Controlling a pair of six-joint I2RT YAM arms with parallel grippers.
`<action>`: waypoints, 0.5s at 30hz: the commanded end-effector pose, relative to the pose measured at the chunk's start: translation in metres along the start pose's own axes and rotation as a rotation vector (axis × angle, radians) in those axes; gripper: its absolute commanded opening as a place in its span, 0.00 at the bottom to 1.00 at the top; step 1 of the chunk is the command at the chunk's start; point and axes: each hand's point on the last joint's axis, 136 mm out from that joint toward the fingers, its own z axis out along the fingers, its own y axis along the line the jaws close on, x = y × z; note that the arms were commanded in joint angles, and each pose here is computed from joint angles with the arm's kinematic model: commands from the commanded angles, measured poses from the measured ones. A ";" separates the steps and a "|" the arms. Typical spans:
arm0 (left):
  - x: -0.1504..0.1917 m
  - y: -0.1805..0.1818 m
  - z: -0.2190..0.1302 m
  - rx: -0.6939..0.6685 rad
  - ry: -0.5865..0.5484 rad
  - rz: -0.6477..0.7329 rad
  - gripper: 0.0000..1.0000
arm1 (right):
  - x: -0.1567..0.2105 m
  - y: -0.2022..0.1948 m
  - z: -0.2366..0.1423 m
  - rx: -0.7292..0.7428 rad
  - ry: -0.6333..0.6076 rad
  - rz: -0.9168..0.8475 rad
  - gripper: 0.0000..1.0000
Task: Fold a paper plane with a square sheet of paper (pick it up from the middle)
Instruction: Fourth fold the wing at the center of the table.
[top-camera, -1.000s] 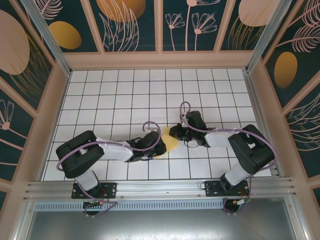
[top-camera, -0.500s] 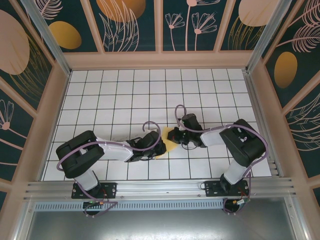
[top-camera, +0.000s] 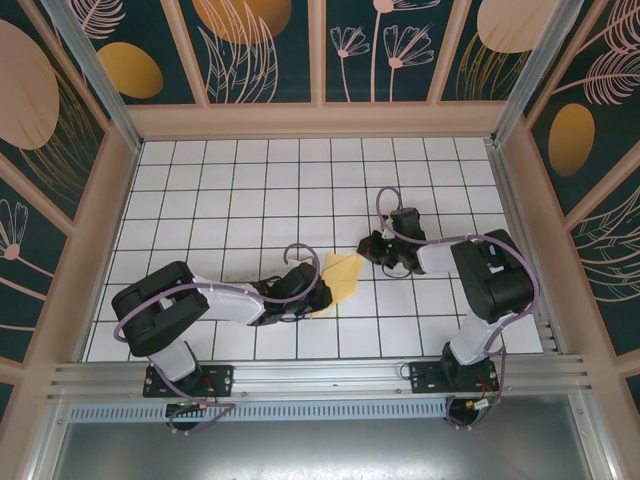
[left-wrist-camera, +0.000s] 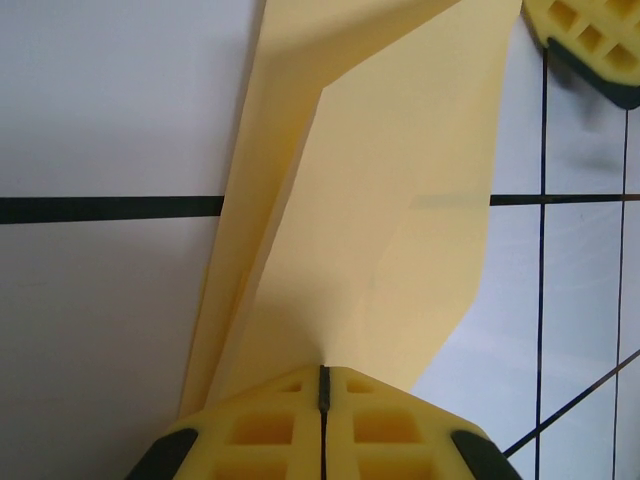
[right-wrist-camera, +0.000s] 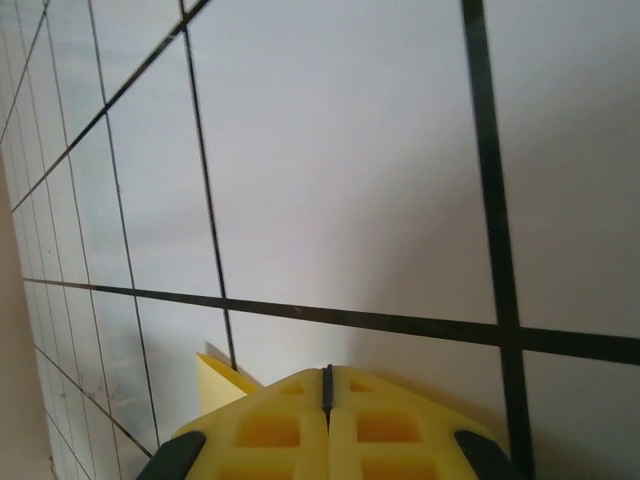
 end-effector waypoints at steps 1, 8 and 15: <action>0.032 0.054 0.001 -0.173 0.115 -0.008 0.07 | -0.015 0.027 -0.015 -0.029 -0.047 -0.078 0.06; 0.030 0.048 0.002 -0.160 0.115 0.003 0.08 | 0.017 0.057 -0.023 -0.103 0.000 -0.130 0.07; 0.027 0.043 0.001 -0.149 0.110 0.007 0.08 | 0.067 0.060 0.002 -0.136 0.130 -0.144 0.06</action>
